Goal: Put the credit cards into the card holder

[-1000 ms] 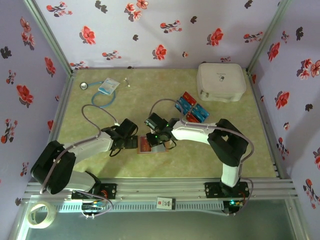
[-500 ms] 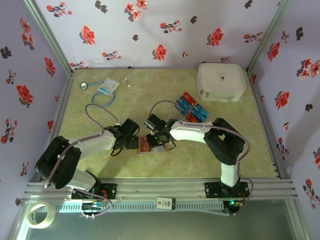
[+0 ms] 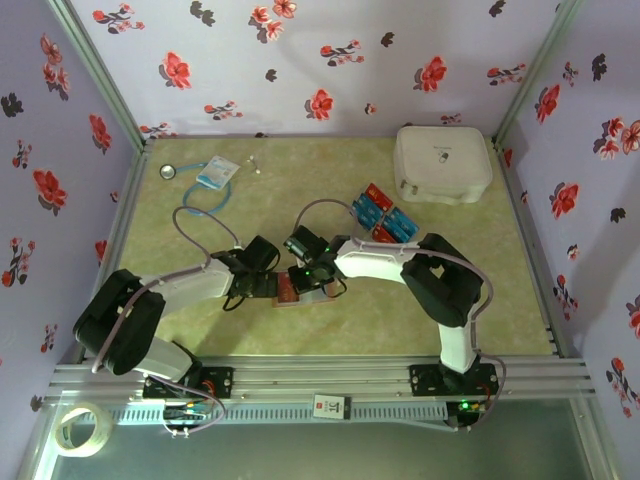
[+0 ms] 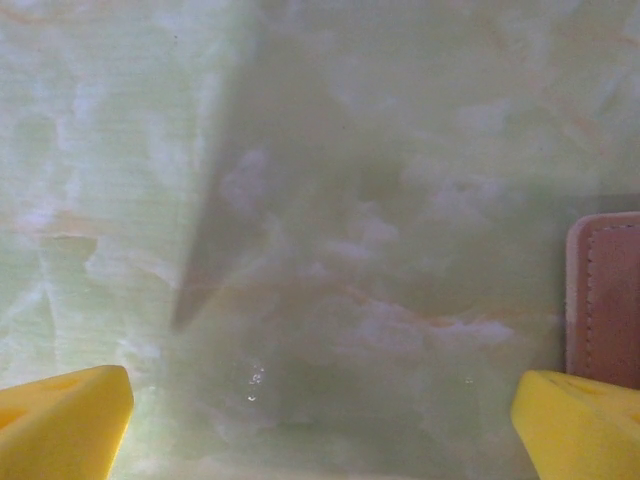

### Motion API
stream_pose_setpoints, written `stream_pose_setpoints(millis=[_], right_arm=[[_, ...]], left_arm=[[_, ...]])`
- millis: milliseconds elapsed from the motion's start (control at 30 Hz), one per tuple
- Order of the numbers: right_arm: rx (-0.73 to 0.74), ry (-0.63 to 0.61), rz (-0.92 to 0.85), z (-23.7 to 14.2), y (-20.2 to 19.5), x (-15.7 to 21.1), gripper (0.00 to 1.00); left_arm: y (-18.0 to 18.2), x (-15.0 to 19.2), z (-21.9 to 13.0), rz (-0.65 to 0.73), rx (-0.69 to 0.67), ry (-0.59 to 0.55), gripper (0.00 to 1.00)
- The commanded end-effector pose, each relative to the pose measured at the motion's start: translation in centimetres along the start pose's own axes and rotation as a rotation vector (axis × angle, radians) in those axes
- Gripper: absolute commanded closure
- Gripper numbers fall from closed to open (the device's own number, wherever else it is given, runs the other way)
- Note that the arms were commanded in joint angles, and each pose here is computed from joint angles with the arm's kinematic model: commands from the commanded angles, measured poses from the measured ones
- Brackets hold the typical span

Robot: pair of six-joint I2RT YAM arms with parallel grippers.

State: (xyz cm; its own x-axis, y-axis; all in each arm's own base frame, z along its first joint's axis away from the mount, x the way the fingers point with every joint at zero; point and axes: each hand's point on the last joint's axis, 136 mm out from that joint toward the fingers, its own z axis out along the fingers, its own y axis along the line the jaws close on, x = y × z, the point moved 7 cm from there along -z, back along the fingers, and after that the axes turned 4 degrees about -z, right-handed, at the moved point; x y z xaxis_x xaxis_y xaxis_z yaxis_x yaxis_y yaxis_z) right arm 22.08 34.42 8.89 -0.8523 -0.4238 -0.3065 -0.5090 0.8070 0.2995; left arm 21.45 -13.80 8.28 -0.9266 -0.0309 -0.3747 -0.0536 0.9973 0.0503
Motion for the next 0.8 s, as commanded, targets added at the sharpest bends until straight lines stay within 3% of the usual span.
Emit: stream_pose_setpoints(millis=[0, 167, 400, 767], right_arm=[[-0.021, 0.010, -0.012, 0.3, 0.6, -0.4, 0.94], [-0.025, -0.002, -0.020, -0.3, 0.9, -0.7, 0.94], [0.012, -0.064, -0.016, -4.1, -0.4, -0.9, 0.90], [0.030, -0.162, 0.091, -8.5, -5.2, 0.5, 0.65]], left_arm=[[-0.3, 0.1, 0.9, 0.008, 0.009, 0.021, 0.00], [-0.3, 0.0, 0.5, 0.006, 0.015, 0.014, 0.00], [0.6, -1.1, -1.6, -0.016, 0.024, -0.029, 0.00], [0.2, -0.9, -4.1, -0.045, 0.178, -0.058, 0.00]])
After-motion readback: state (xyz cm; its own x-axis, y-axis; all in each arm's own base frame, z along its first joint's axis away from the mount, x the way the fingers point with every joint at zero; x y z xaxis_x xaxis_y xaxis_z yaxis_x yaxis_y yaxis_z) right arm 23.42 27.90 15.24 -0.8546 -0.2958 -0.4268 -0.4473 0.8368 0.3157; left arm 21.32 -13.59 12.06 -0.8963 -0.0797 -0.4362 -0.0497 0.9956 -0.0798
